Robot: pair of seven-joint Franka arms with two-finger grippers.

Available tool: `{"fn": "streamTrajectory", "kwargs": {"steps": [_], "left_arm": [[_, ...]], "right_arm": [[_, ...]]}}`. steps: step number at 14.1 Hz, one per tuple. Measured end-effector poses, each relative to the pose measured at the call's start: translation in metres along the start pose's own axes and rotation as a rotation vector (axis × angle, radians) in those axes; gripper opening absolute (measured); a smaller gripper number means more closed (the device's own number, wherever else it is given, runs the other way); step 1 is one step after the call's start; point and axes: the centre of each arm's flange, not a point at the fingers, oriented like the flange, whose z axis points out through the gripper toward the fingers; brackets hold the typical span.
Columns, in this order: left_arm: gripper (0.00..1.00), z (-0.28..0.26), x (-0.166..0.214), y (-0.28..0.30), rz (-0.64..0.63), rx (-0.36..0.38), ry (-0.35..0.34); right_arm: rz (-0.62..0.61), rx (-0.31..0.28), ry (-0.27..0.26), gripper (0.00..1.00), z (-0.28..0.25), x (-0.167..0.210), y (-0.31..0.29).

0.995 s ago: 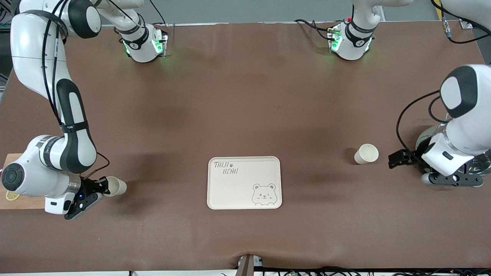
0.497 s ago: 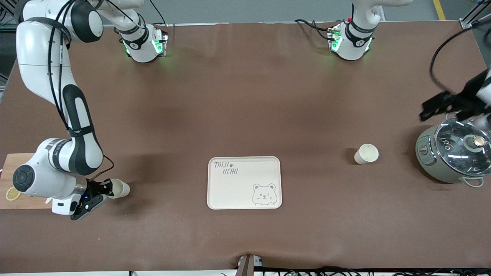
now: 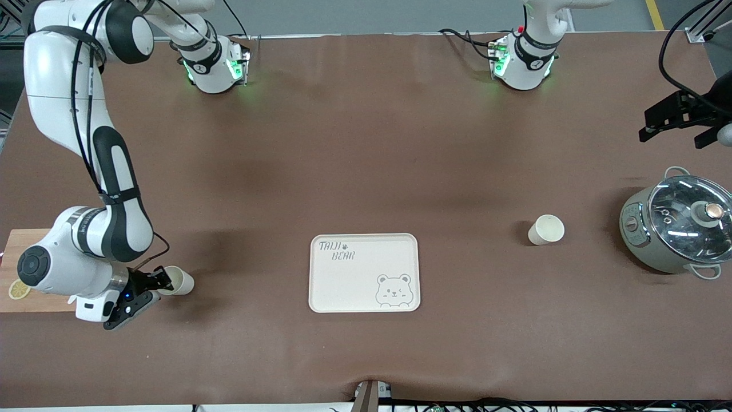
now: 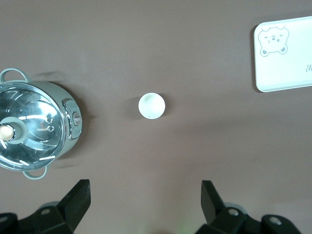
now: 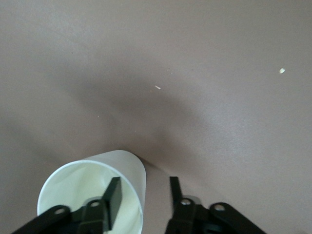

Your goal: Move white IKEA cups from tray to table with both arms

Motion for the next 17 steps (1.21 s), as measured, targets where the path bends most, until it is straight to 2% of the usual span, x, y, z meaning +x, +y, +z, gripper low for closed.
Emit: {"fn": "streamTrajectory", "kwargs": {"steps": [2, 4, 5, 9, 11, 14, 15, 17], "left_arm": [[1.0, 0.007, -0.004, -0.001, 0.007, 0.0, 0.009], [1.0, 0.01, -0.008, -0.001, 0.007, 0.001, 0.003], [1.0, 0.012, -0.009, -0.001, 0.007, 0.001, -0.001], [1.0, 0.016, -0.008, -0.003, -0.01, 0.001, -0.004], [1.0, 0.016, -0.008, -0.004, -0.018, 0.001, -0.003], [1.0, 0.019, -0.006, -0.005, -0.019, 0.001, -0.005], [1.0, 0.022, -0.005, -0.005, -0.02, 0.001, -0.005], [1.0, 0.026, -0.002, -0.007, -0.021, 0.015, -0.009]], "right_arm": [[-0.004, 0.028, -0.02, 0.74, -0.013, 0.002, -0.002], [0.02, 0.071, -0.042, 0.96, -0.033, 0.006, -0.006], [0.044, 0.089, -0.051, 1.0, -0.042, 0.007, -0.008], [0.178, 0.134, -0.089, 1.0, -0.114, 0.009, -0.025], [0.246, 0.141, -0.089, 1.0, -0.181, 0.007, -0.043], [0.401, 0.149, -0.108, 1.0, -0.285, -0.017, -0.08], [0.45, 0.134, -0.113, 1.0, -0.315, -0.028, -0.09], [0.5, 0.054, -0.123, 1.0, -0.369, -0.055, -0.105]]}}
